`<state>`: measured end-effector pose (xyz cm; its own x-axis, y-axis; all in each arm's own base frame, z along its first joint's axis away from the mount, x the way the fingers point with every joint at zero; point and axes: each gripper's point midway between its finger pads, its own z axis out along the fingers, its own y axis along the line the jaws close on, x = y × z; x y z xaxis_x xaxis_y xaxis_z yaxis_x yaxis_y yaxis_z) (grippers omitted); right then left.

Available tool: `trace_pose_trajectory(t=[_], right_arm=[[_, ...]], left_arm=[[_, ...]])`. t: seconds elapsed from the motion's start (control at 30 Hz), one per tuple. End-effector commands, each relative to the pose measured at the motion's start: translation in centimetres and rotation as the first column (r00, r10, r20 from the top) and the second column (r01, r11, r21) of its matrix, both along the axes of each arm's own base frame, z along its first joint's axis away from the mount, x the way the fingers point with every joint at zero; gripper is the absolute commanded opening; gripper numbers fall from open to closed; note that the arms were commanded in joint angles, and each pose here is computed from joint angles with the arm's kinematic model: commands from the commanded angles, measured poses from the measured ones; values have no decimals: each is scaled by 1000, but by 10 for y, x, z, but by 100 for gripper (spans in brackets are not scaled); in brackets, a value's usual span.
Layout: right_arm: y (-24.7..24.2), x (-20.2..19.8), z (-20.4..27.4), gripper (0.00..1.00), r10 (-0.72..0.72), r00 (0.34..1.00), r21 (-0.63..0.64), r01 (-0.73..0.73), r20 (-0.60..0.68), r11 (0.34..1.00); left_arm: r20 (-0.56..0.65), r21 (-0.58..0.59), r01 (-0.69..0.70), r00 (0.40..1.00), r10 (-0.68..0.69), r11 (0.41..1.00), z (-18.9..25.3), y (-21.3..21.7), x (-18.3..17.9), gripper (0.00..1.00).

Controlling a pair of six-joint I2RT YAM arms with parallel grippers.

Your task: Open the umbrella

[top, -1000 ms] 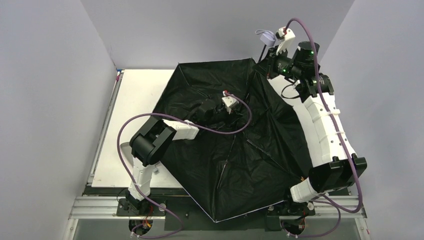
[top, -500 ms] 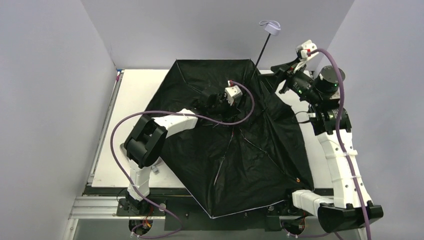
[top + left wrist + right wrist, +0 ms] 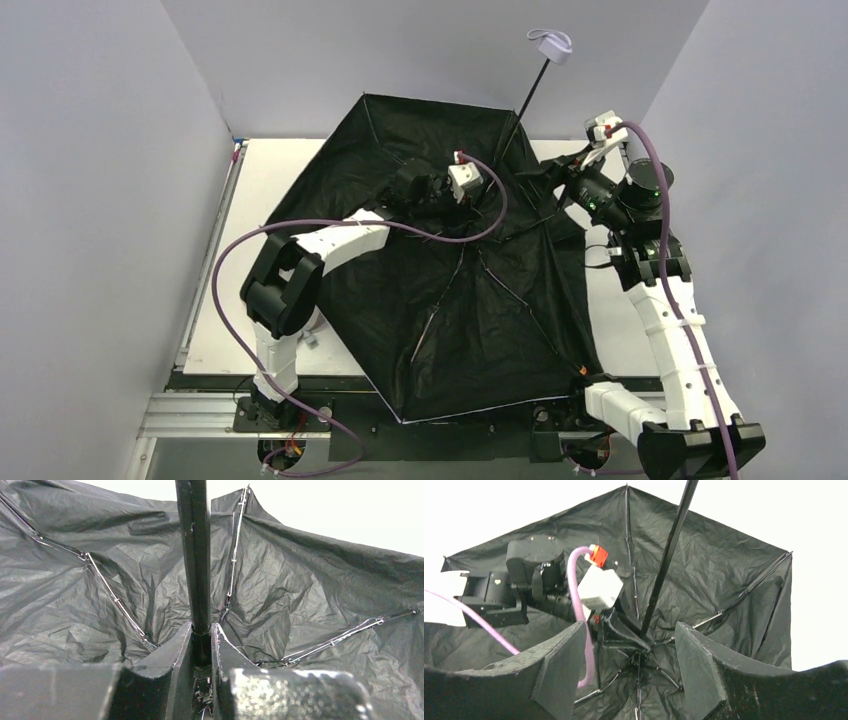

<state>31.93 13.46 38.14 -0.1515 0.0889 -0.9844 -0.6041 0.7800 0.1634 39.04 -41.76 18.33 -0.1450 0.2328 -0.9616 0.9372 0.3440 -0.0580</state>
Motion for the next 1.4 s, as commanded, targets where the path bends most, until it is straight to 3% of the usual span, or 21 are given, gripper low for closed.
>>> trace_pose_trajectory(t=[0.0, 0.37, 0.47, 0.53, 0.57, 0.63, 0.7, 0.8, 0.83, 1.0, 1.37], right_arm=[[1, 23, 26, 61, -22, 996, 43, 18, 82, 999], [38, 65, 15, 61, 52, 996, 35, -55, 69, 998], [44, 75, 23, 58, 36, 996, 28, -38, 86, 999], [48, 79, 25, 46, 42, 995, 21, -44, 91, 999], [52, 80, 26, 30, 51, 995, 19, -53, 91, 998], [57, 79, 28, 8, 69, 993, 11, -70, 93, 997], [61, 76, 28, 0, 86, 992, 3, -87, 96, 996], [69, 69, 27, 0, 110, 989, -12, -109, 96, 994], [70, 67, 25, 0, 113, 990, -17, -112, 90, 994], [75, 61, 19, 0, 126, 989, -40, -123, 78, 992], [73, 62, 20, 0, 108, 992, -50, -105, 65, 993]], left_arm=[[136, -111, 109, 986, -93, 988, 47, -6, -19, 0], [156, -96, 171, 975, -155, 981, 26, 1, -43, 0], [148, -86, 165, 977, -151, 983, 16, 9, -48, 0], [146, -72, 161, 978, -149, 984, 8, 14, -50, 0], [152, -69, 159, 977, -147, 985, 8, 16, -50, 0], [132, -64, 142, 982, -133, 988, 0, 21, -50, 2], [109, -71, 102, 990, -94, 992, -1, 24, -43, 14], [90, -78, 54, 995, -47, 995, 0, 25, -33, 23], [84, -84, 39, 996, -32, 996, 1, 25, -30, 31], [93, -136, 29, 996, -16, 990, 14, 17, -24, 42], [107, -203, 95, 991, -74, 975, 22, -3, -27, 39]])
